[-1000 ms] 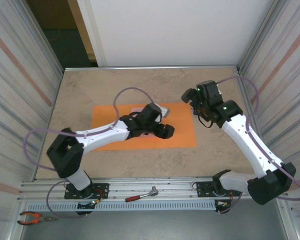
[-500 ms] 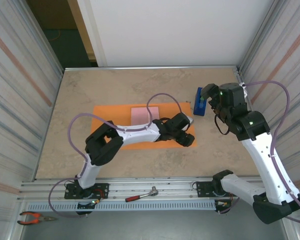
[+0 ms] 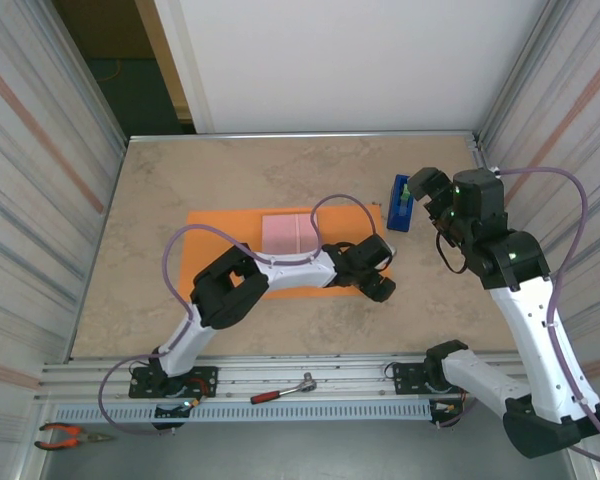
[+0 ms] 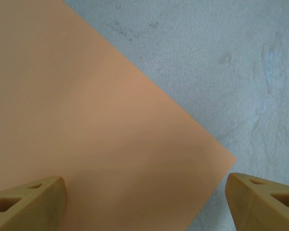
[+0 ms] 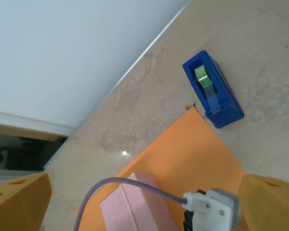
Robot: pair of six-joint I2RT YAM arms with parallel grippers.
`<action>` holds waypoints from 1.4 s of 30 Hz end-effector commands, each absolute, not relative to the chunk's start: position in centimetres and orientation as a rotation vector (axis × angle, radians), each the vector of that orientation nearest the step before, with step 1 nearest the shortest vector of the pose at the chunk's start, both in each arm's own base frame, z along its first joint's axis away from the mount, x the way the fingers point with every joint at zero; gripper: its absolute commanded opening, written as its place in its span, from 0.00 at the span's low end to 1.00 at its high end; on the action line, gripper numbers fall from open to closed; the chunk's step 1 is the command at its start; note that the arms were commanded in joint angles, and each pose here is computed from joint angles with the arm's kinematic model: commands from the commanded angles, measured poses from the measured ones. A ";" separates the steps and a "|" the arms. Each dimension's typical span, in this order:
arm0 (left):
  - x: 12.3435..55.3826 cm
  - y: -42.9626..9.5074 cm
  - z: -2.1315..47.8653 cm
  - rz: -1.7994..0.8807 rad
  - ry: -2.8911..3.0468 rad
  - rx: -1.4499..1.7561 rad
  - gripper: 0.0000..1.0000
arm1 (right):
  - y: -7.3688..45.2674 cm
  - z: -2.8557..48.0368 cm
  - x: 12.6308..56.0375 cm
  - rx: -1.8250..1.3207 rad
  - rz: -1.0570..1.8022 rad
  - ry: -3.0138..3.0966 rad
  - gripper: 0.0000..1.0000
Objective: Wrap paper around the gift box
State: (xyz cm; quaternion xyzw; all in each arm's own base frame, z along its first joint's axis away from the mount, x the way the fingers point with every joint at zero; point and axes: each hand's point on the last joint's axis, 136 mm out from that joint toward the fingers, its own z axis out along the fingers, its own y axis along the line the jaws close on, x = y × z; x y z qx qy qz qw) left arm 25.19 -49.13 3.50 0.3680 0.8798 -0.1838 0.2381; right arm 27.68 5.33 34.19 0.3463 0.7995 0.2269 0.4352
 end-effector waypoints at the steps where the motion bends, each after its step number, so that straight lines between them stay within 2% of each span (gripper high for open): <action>1: 25.1 -49.5 3.2 -0.451 2.390 1.052 0.87 | 5.4 34.6 27.6 0.813 0.581 1.983 0.98; 6: 25.2 -49.3 2.4 -0.383 2.383 1.080 0.87 | 6.8 34.7 27.9 0.762 0.673 1.971 0.98; 13: 24.8 -48.6 0.9 -0.266 2.373 1.133 0.84 | 6.3 33.8 27.9 0.731 0.611 1.994 0.98; 16: 24.7 -48.4 0.4 -0.241 2.373 1.144 0.79 | 6.7 33.6 27.8 0.675 0.631 1.988 0.98; 26: 24.7 -48.4 0.6 -0.259 2.338 1.151 0.51 | 6.5 31.8 27.2 0.553 0.731 1.987 0.98; 36: 26.7 -47.1 4.4 -0.317 2.273 1.009 0.42 | 4.4 25.3 27.1 0.695 0.820 2.115 0.98; 40: 27.1 -46.2 4.8 -0.324 2.262 0.974 0.39 | 4.7 22.1 27.2 0.760 0.921 2.178 0.99; 42: 27.2 -46.0 6.6 -0.350 2.227 0.943 0.39 | 5.2 20.8 27.3 0.766 0.976 2.199 0.99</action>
